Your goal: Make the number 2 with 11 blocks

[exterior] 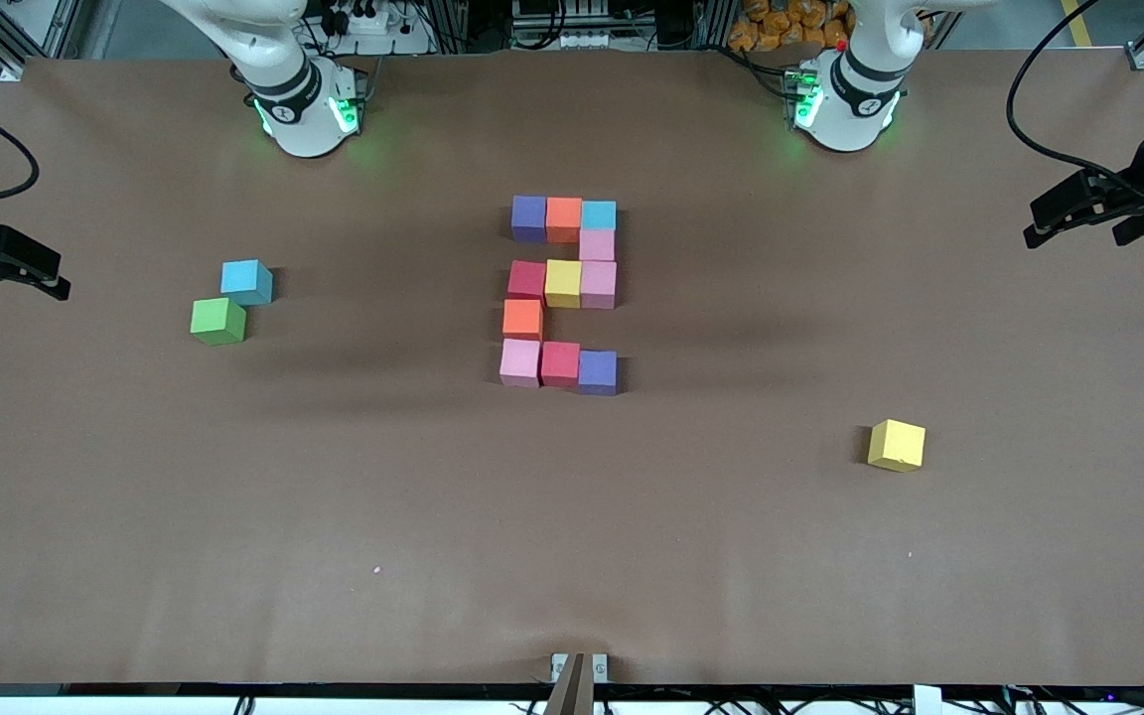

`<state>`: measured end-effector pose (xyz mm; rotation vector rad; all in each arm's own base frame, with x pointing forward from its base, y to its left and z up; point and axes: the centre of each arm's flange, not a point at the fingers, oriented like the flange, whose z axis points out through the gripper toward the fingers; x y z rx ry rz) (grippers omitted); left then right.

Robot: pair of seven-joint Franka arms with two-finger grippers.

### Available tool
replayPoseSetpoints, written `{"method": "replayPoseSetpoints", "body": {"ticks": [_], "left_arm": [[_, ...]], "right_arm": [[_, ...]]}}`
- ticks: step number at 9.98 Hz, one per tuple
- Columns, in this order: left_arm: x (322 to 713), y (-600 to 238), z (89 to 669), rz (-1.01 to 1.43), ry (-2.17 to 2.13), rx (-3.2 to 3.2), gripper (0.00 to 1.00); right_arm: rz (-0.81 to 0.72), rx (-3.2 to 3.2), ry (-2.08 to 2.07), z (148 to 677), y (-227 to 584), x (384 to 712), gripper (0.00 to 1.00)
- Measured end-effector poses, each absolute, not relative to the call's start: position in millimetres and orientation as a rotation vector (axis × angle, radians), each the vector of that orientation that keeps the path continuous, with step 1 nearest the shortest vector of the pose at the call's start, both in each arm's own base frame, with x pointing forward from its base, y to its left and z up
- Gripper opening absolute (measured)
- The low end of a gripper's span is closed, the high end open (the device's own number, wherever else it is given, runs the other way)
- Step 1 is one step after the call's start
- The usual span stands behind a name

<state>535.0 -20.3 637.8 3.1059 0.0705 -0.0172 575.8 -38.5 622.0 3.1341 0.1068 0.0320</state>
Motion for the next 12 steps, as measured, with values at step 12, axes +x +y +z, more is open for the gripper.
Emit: {"method": "replayPoseSetpoints", "body": {"ticks": [12], "left_arm": [[535.2,-13.8,637.8,-0.018,0.089,3.105,1.00]], "right_arm": [[0.031,3.134,0.107,621.3,-38.6,576.2,1.00]]}}
